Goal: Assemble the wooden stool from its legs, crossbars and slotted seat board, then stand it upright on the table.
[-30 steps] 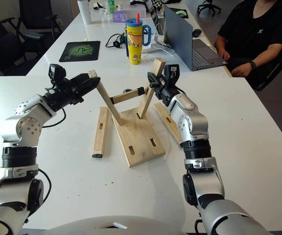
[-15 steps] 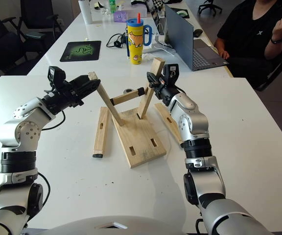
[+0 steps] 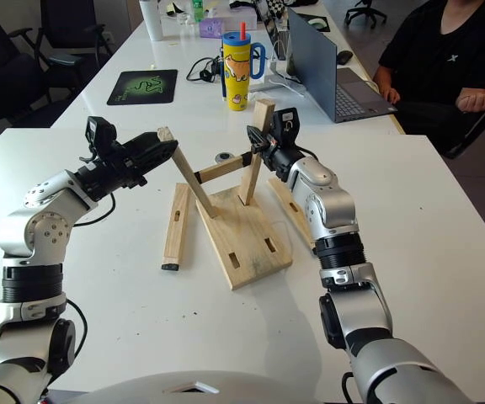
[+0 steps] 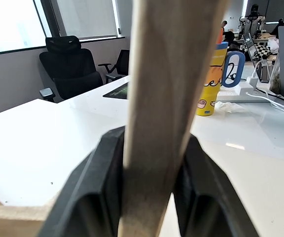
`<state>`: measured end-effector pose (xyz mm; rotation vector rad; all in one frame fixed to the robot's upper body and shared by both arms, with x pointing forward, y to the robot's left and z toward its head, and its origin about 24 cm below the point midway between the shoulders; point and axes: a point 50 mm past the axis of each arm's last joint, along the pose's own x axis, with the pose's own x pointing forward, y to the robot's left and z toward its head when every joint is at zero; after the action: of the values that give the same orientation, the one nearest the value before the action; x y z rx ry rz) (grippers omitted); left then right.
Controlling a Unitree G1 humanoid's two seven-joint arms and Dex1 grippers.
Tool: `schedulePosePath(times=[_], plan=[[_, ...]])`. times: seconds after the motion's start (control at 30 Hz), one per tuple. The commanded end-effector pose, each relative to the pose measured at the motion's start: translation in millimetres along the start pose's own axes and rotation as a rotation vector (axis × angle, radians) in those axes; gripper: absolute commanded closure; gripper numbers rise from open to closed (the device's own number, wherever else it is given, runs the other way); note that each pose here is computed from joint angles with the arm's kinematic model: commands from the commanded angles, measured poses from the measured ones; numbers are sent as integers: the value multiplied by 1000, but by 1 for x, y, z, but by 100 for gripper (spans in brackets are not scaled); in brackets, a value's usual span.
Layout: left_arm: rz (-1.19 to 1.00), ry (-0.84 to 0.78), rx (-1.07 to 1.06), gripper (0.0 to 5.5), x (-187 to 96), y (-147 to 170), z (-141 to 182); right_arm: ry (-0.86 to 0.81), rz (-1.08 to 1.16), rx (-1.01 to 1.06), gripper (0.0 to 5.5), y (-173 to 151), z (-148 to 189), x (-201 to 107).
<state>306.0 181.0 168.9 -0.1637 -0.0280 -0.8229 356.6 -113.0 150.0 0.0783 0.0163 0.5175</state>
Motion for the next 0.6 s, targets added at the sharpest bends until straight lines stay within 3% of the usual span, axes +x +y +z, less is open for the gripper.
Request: schedulePosePath(times=[0.03,0.3,0.33,0.5,0.6], plan=[[-101,-24,16,332,14,-16,3,168,96,-116,438,18,-40,-6],[-72,1,37,333,17,-15,-1,386,125,-90,425,19,-81,-22],[-70,0,38,333,17,-15,-1,409,131,-75,387,19,-85,-24],[-66,1,44,333,18,-15,-1,570,162,-38,307,17,-105,-36],[-63,0,47,333,18,-15,-1,577,134,-28,263,14,-110,-38]])
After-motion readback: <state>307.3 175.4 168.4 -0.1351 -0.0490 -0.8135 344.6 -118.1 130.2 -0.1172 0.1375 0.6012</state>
